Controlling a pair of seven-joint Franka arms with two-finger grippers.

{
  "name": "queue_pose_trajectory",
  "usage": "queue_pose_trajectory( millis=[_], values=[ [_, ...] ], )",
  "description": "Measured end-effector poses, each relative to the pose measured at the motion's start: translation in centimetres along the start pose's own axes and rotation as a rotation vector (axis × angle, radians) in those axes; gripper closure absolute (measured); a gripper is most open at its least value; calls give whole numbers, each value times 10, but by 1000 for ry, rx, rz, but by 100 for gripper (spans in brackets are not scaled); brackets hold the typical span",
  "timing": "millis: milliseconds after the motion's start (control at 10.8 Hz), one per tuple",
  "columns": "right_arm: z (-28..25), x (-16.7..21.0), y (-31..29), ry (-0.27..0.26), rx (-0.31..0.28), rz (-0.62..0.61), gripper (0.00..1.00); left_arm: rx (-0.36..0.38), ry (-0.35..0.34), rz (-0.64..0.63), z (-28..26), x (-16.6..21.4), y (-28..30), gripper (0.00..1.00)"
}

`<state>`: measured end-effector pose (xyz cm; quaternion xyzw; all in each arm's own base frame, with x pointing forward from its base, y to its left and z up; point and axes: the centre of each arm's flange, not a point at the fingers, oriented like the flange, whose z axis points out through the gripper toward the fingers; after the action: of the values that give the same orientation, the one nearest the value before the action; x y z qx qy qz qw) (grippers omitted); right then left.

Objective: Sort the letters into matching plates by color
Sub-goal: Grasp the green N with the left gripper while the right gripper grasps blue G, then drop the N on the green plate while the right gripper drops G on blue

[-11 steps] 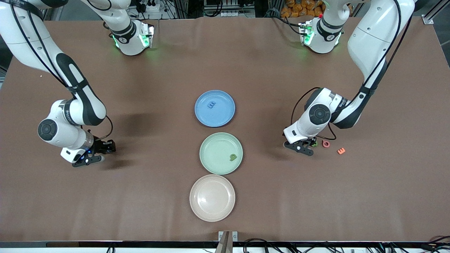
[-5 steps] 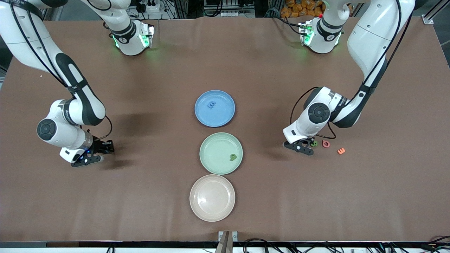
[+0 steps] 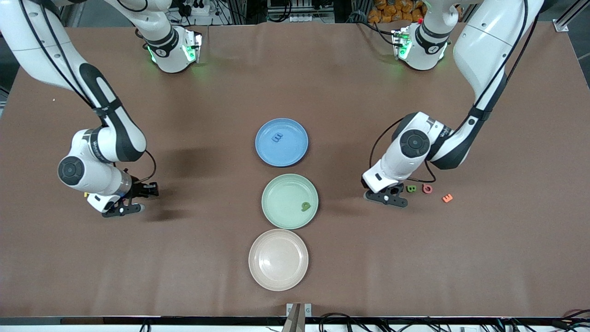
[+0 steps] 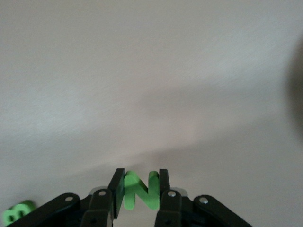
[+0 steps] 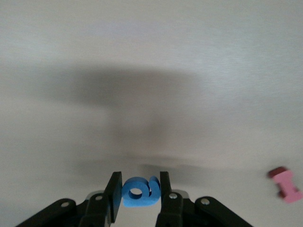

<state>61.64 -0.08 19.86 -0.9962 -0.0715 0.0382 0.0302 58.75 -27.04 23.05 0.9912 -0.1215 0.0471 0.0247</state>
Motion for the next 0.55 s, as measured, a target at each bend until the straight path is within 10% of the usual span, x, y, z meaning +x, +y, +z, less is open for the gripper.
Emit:
queue_pose_trajectory(
  millis=[555],
  values=[
    [-46,-15,-233,-47,31,255,63,-117,26,-149,-7,12,122,67]
  ],
)
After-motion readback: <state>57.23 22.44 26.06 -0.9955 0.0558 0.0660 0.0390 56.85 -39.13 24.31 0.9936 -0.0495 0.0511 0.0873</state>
